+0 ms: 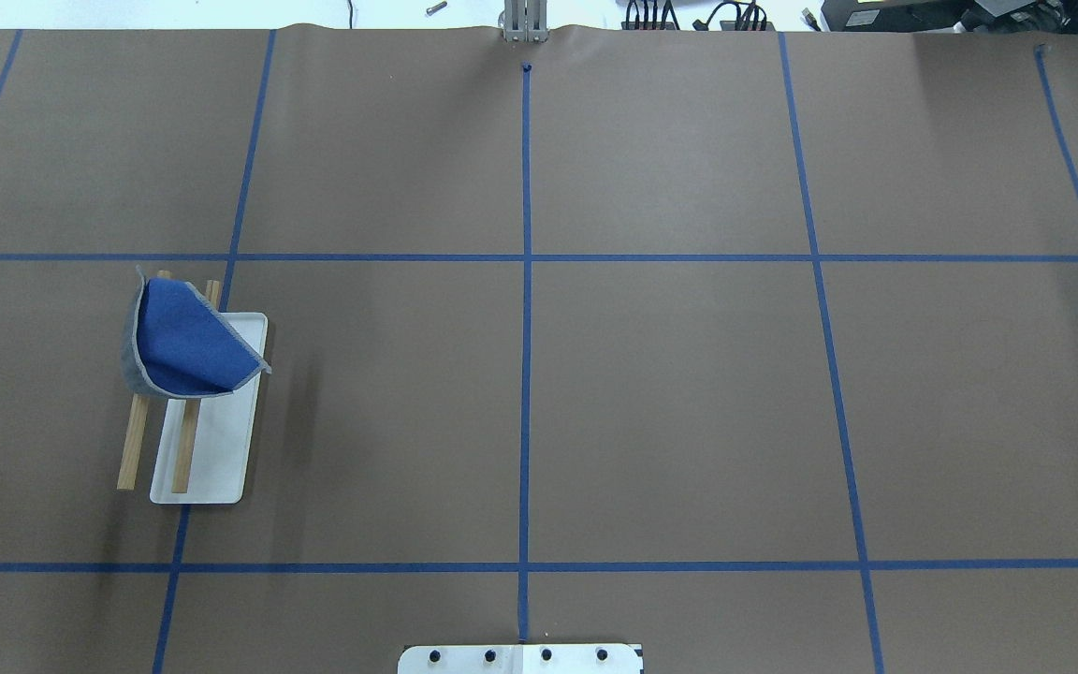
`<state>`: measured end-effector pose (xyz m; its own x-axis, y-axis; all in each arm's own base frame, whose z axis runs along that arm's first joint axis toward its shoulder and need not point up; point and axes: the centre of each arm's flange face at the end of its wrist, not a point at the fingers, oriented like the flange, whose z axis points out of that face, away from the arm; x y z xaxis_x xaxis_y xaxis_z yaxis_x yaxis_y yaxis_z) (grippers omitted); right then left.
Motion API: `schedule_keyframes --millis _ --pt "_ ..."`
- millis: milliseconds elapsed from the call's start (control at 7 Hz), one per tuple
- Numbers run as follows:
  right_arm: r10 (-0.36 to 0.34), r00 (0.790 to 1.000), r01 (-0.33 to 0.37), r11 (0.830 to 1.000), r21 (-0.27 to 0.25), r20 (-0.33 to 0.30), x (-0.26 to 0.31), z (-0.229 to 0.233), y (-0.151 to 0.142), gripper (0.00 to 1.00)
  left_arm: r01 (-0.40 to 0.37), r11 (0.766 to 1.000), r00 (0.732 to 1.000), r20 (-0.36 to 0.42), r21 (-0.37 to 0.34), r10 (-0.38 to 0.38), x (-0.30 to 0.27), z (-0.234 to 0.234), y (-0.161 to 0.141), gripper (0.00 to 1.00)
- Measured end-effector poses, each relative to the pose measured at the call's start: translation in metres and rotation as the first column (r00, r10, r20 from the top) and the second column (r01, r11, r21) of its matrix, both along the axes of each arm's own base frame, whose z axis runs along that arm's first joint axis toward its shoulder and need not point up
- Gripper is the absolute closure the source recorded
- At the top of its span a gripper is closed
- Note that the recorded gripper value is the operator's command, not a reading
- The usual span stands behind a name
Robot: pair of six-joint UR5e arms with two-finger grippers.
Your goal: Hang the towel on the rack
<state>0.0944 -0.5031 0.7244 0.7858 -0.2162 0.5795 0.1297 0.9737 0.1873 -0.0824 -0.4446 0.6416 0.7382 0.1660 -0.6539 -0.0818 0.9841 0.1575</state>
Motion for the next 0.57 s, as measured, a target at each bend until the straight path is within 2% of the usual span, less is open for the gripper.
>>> schedule_keyframes --millis 571 --pt "0.004 1.000 -0.004 1.000 -0.005 0.015 -0.0013 0.0018 0.0031 0.00 -0.001 1.000 1.000 0.000 0.000 0.001 0.0006 0.0000 -0.0003 0.01"
